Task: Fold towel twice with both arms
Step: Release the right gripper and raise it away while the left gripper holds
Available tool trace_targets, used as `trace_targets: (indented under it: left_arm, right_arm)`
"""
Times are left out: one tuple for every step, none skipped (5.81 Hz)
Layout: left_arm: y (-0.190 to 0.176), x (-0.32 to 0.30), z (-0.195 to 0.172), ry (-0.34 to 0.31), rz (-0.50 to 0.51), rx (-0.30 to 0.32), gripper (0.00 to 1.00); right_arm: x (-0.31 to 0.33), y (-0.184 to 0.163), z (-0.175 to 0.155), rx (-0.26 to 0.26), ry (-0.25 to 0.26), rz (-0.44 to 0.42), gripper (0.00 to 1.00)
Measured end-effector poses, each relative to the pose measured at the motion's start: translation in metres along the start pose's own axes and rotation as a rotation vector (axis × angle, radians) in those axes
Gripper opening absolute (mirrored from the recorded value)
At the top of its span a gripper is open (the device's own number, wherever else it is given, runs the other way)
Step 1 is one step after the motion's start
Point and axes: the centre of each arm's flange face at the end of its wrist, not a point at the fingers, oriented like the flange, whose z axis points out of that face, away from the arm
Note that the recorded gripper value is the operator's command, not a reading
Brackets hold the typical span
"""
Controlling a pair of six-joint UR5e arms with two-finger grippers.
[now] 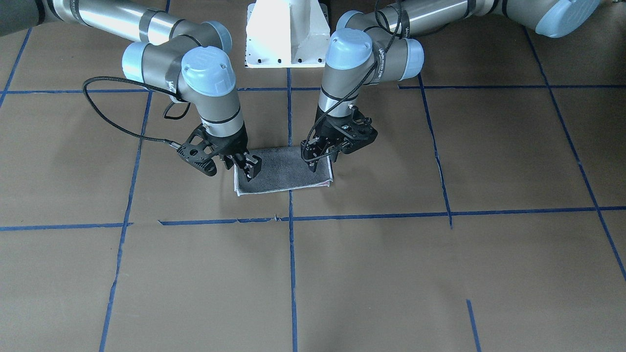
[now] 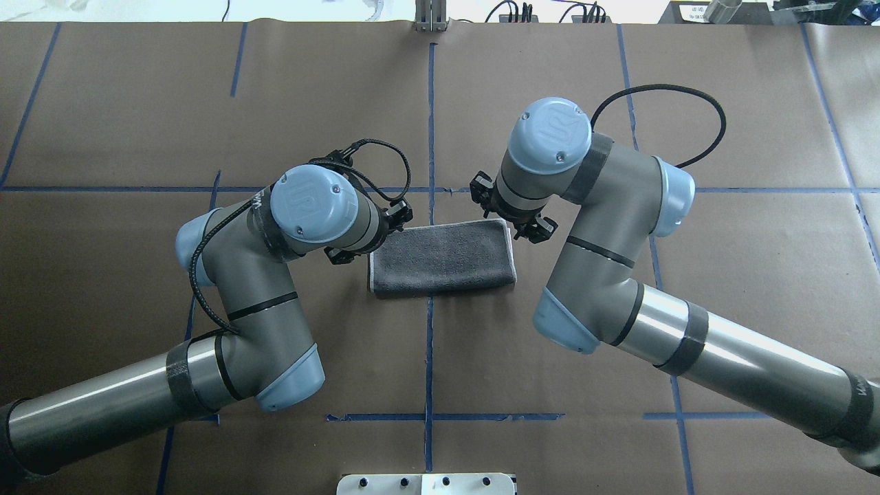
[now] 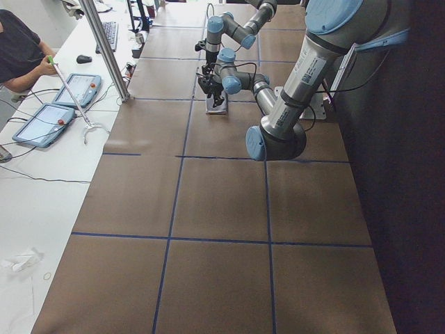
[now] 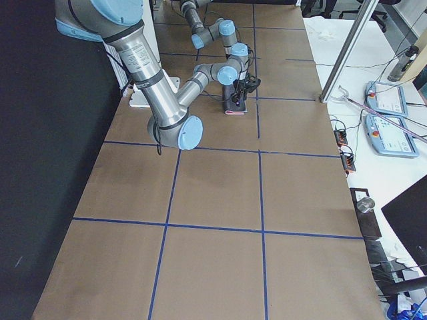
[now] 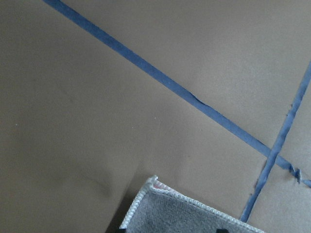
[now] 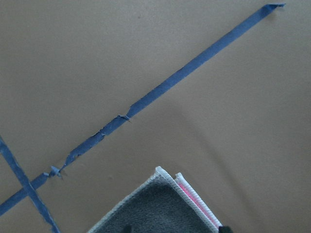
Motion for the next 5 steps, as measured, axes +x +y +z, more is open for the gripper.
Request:
trace_targets:
  left_arm:
    - [0.014,-0.011,0.002,-0.009,-0.064,-0.017,0.69]
    - [0.028,-0.023,0.009,-0.029,-0.127,-0.029,0.69]
    - [0.034,-0.03,0.012,-0.04,-0.17,-0.035,0.69]
    - [0.04,-0.033,0.015,-0.048,-0.19,-0.04,0.69]
    - [0.044,-0.036,0.019,-0.057,-0.194,-0.041,0.69]
  right_arm:
    - [0.016,-0.014,-0.021,-0.027,-0.022,-0.004,0.77]
    - [0.032,-0.031,-0.039,-0.065,-0.033,-0.019,0.99]
    - [0.044,-0.048,-0.054,-0.091,-0.042,-0.025,1.0]
    - [0.053,-0.062,-0.064,-0.099,-0.049,-0.024,1.0]
    - [0.062,-0.07,-0.068,-0.105,-0.048,-0.029,1.0]
